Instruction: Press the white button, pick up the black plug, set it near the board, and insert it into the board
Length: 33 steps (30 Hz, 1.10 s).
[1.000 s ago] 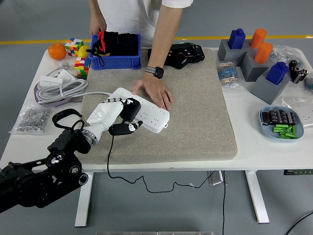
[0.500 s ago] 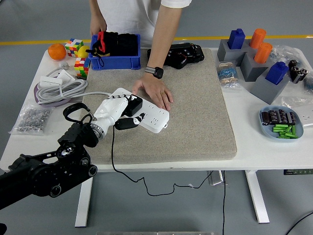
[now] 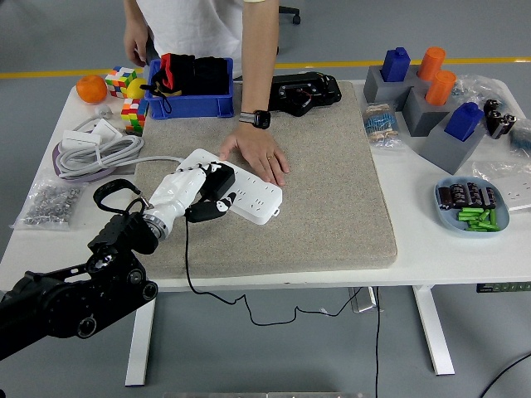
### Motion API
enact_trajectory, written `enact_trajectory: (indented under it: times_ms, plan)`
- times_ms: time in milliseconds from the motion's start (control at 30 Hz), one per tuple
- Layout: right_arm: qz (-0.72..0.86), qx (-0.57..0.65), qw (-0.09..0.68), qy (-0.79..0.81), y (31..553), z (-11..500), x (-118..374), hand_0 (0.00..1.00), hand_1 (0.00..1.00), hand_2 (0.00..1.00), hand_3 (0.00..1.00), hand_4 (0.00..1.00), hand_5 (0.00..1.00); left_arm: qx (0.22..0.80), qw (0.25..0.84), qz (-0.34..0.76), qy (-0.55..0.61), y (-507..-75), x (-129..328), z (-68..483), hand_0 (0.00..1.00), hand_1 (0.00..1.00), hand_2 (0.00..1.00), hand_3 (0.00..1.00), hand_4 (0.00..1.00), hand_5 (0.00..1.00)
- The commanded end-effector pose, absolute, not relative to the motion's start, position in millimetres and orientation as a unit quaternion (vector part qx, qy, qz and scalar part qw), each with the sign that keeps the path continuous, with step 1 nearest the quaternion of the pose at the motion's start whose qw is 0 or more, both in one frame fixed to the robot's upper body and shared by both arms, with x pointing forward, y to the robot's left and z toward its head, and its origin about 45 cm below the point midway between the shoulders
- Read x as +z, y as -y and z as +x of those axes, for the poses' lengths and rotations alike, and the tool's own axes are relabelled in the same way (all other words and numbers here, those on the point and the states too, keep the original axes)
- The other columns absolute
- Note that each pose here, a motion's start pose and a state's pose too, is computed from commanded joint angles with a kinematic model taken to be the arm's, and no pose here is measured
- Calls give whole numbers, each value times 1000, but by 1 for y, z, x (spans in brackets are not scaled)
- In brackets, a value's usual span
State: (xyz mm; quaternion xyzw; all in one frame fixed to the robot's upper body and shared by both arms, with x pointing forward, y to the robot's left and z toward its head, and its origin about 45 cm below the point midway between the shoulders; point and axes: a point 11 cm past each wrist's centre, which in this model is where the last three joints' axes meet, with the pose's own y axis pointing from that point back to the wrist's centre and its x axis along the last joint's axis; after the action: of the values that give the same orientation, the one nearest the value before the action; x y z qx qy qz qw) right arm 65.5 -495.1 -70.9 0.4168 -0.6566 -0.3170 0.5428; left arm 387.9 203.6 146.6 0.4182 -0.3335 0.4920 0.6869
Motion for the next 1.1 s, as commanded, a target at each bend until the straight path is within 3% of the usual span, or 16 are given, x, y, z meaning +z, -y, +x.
enact_trajectory:
  times_ms: [400,700,1100]
  plan:
    - [416,-319,541,657,494,65,-72,565,518,535,551,641,352,624,643,283,342,-237,240,411,867,874,830,796,676,642]
    - [415,-320,540,659,494,66,-71,565,518,535,551,641,352,717,576,256,299,-316,263,420,872,874,835,797,689,634]
    - [416,-318,536,662,496,72,-69,567,518,535,551,641,352,779,510,238,278,-405,279,406,902,924,870,817,718,582]
